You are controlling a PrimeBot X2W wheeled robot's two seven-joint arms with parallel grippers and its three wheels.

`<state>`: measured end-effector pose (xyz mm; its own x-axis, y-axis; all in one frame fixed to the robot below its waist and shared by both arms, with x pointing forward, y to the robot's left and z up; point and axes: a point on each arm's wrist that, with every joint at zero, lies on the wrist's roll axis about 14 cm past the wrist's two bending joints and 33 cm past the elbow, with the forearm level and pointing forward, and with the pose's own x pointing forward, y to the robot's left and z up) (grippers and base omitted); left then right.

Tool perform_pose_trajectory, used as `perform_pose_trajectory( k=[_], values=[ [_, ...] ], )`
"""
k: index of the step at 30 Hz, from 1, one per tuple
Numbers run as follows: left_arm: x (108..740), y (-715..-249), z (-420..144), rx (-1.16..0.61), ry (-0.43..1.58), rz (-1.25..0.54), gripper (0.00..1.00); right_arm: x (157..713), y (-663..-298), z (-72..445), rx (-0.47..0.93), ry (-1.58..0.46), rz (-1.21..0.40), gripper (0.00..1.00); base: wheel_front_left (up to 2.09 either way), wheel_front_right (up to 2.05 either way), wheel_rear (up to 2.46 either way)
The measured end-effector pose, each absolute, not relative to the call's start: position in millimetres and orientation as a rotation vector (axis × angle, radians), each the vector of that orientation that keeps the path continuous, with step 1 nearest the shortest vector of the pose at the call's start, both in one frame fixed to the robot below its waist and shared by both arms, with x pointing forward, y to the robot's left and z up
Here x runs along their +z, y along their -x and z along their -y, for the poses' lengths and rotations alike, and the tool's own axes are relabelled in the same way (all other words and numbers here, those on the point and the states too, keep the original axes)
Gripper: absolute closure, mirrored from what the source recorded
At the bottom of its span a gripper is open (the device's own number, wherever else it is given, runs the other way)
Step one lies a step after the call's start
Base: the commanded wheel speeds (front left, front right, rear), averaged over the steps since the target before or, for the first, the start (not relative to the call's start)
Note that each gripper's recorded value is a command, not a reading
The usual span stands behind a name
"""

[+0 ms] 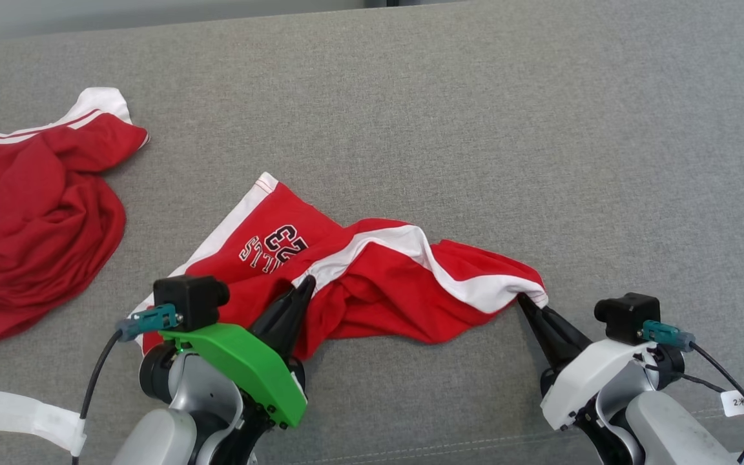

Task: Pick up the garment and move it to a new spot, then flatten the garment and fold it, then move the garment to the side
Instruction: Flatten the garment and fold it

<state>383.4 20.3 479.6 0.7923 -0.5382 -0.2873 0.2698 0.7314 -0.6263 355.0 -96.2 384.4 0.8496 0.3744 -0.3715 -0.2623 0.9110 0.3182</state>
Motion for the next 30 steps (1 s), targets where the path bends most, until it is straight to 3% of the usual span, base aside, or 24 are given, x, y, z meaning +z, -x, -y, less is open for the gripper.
perform_pose_trajectory(
  k=[4, 9, 14, 18, 25, 30],
  values=[
    [483, -387, -27, -0.451, 0.592, -0.465, 1.0, 397, -360, 83, 0.375, -0.311, -0.425, 1.0, 0.0, 0.0, 0.0],
    [496, -400, -51, -0.451, 0.491, -0.429, 1.0, 447, -380, 52, 0.54, -0.317, -0.372, 1.0, 0.0, 0.0, 0.0],
    [556, -420, -58, -0.554, 0.358, -0.311, 1.0, 517, -419, 93, 0.548, -0.268, -0.288, 1.0, 0.0, 0.0, 0.0],
    [614, -428, -62, -0.615, 0.305, -0.203, 1.0, 558, -429, 115, 0.552, -0.268, -0.285, 1.0, 0.0, 0.0, 0.0],
    [674, -386, -36, -0.815, 0.348, -0.135, 1.0, 672, -389, 84, 0.796, -0.416, -0.045, 1.0, 0.0, 0.0, 0.0],
    [707, -355, -26, -0.947, 0.366, -0.093, 1.0, 724, -360, 111, 0.799, -0.393, 0.109, 1.0, 0.0, 0.0, 0.0]
  ],
)
